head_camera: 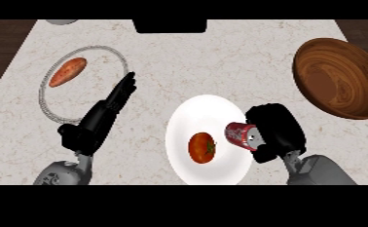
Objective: Pick the can from the plate and place it in the bowl
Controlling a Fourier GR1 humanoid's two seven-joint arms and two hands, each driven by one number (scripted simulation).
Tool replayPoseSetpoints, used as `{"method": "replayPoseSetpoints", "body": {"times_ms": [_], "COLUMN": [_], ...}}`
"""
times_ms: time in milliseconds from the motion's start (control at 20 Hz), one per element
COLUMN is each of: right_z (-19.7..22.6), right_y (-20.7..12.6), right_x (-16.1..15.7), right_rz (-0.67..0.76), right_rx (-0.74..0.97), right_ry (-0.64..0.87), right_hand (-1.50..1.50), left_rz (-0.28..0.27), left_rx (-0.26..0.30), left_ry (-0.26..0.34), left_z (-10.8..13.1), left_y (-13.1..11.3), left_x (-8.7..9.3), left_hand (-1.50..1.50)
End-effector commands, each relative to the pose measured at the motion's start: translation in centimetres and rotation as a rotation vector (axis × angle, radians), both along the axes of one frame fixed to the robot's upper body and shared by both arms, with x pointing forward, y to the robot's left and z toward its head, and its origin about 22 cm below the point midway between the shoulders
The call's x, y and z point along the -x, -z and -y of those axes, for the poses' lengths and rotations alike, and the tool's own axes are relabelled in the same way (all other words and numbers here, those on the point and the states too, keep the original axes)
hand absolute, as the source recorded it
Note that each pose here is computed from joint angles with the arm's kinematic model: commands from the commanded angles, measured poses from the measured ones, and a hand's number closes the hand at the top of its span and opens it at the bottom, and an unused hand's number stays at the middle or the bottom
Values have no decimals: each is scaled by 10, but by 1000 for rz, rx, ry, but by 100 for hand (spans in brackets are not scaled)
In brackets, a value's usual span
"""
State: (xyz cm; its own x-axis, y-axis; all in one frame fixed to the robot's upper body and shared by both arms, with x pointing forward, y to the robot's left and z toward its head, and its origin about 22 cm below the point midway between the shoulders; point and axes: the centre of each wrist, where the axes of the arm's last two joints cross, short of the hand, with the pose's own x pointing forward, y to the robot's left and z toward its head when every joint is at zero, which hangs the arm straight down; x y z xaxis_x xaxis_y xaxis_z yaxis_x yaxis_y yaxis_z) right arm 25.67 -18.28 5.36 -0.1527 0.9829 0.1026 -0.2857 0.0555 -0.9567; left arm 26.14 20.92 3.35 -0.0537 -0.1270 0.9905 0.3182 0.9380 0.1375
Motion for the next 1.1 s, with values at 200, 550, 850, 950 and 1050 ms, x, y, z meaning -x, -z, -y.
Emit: {"method": "replayPoseSetpoints", "body": {"times_ms": [200, 550, 850, 950, 1050], "right_z": [36, 69, 126, 142, 151], "right_y": [-72, -123, -114, -127, -108], "right_x": [8, 16, -16, -35, -39], "right_rz": [400, 485, 505, 519, 579], "right_rx": [-187, -477, -378, -300, -269], "right_ry": [0, 102, 222, 240, 270], "right_hand": [150, 150, 150, 150, 150], "left_rz": [-1, 0, -8, 14, 22], "left_rx": [2, 2, 13, 0, -8], "left_ry": [-19, -4, 32, 20, 39], "left_z": [-1, 15, 13, -3, 16], "left_y": [-3, -9, -4, -5, 0], "left_x": [-8, -10, 6, -6, 4], "left_hand": [0, 0, 0, 0, 0]}}
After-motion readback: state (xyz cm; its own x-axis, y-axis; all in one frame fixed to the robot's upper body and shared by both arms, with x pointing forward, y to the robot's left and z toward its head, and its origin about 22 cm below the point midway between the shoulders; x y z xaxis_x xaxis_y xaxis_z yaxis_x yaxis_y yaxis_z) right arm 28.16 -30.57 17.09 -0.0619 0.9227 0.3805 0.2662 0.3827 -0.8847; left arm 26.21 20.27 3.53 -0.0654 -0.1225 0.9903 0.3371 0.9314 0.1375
